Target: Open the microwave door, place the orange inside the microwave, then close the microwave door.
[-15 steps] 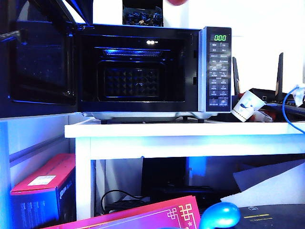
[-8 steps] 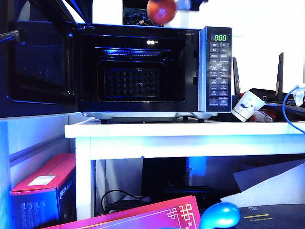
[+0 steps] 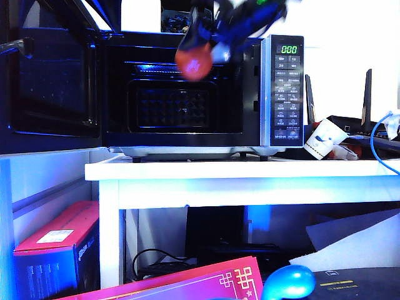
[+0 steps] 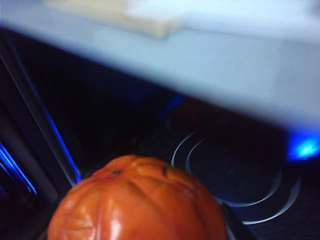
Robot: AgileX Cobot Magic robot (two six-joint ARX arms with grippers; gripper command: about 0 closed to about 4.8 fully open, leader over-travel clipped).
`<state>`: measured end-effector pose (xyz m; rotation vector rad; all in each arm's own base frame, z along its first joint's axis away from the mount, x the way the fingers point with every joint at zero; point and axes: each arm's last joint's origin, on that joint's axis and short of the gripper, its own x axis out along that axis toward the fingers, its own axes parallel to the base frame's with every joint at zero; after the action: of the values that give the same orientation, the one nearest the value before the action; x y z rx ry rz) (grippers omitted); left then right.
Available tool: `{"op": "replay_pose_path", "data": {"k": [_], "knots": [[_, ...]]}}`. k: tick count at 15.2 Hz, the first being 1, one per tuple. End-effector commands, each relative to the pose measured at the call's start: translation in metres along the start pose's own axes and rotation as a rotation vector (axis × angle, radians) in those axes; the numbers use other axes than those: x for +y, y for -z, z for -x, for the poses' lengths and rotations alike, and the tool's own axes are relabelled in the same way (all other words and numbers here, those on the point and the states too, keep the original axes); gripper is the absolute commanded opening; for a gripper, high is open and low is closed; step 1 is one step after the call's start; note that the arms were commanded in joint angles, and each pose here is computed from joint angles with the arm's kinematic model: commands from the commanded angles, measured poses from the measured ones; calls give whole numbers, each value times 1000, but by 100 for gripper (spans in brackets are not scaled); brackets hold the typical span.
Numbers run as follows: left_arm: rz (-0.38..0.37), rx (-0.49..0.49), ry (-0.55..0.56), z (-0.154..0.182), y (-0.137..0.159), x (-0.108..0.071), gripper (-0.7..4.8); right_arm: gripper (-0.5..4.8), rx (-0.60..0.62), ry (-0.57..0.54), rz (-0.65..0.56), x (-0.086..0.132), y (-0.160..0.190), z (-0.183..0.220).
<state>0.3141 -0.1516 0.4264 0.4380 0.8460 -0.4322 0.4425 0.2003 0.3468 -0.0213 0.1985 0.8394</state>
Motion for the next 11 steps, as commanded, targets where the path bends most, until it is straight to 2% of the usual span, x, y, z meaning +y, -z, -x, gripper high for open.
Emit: {"op": "replay_pose_path", "data": {"k": [1, 7, 11], "knots": [[-3, -7, -4, 4, 0, 0, -5, 175, -22, -19, 16, 1, 10, -14], [-3, -13, -5, 6, 0, 1, -5, 175, -62, -17, 35, -11, 41, -42], [-3, -12, -6, 6, 1, 1, -5, 175, -137, -13, 70, -19, 68, -65]]}}
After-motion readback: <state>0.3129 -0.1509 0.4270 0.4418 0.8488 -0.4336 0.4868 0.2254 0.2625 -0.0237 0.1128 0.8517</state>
